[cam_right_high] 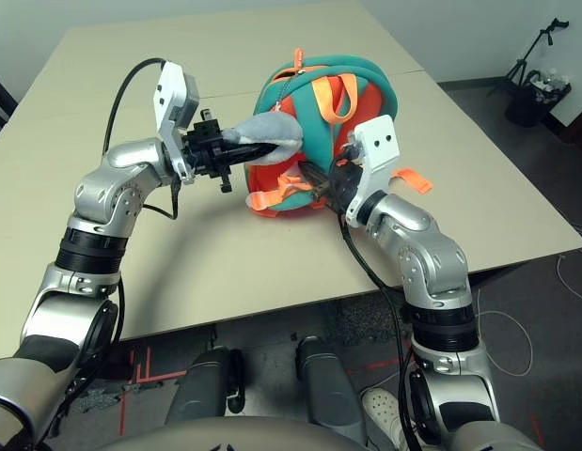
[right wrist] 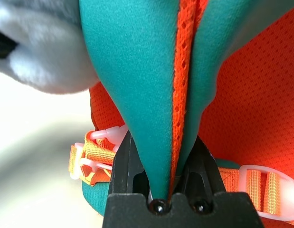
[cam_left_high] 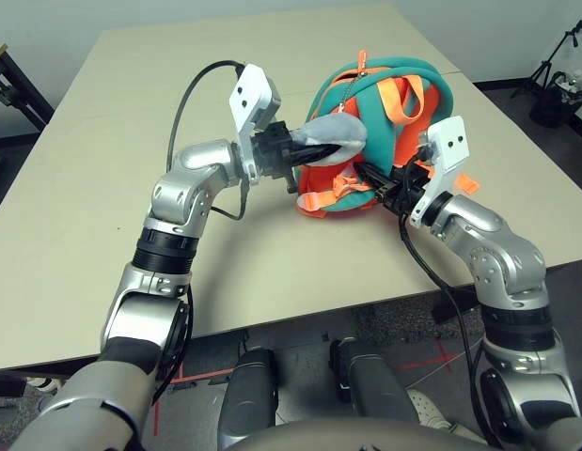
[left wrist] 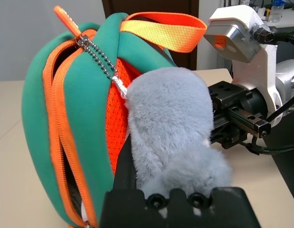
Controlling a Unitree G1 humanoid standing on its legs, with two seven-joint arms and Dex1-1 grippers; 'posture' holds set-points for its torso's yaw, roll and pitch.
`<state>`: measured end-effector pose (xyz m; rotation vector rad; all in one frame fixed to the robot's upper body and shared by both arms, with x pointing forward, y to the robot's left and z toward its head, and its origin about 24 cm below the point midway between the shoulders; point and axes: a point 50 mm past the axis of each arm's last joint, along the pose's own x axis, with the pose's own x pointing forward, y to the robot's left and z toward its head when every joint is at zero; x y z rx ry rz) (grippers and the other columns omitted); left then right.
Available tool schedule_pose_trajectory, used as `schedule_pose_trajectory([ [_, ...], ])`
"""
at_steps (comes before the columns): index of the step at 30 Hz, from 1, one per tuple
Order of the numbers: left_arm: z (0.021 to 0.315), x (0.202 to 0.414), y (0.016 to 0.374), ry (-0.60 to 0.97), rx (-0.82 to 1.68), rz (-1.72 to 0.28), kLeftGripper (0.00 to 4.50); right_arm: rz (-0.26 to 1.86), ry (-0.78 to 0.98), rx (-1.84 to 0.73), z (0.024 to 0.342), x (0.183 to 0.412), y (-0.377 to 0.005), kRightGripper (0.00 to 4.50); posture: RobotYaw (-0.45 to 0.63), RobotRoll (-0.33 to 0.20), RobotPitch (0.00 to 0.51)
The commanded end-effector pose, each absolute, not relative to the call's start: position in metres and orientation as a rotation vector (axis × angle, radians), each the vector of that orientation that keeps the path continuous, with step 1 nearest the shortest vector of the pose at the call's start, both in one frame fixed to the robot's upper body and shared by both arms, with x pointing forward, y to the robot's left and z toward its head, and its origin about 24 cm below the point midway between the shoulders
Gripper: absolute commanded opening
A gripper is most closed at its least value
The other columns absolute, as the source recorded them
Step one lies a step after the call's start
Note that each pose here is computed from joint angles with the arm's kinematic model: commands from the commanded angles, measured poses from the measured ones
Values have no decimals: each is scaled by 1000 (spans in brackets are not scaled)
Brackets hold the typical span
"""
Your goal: Put the pencil case into the backpack and zip it.
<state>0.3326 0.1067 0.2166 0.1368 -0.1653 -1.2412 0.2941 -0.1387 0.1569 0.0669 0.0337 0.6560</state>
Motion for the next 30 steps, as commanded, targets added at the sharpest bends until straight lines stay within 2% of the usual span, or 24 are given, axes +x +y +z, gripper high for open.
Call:
schedule_pose_trajectory([
  [1,231,337,123,-204,124,-1194,426,696,19,65,158,291,-131,558,-151,0,98],
  [9,257,335,152,-260,58,-1126,417,700,19,66,158,291,-131,558,-146,0,97],
  [15,250,332,165,-209,83,-1093,415,706,19,68,159,291,-131,558,-140,0,96],
  [20,233,330,176,-130,111,-1063,415,711,18,66,160,292,-131,558,-130,0,96],
  [24,208,328,186,-34,62,-1041,415,720,19,64,160,294,-129,558,-120,0,96],
  [30,147,312,197,251,61,-1067,415,737,22,63,160,294,-127,558,-111,0,98],
])
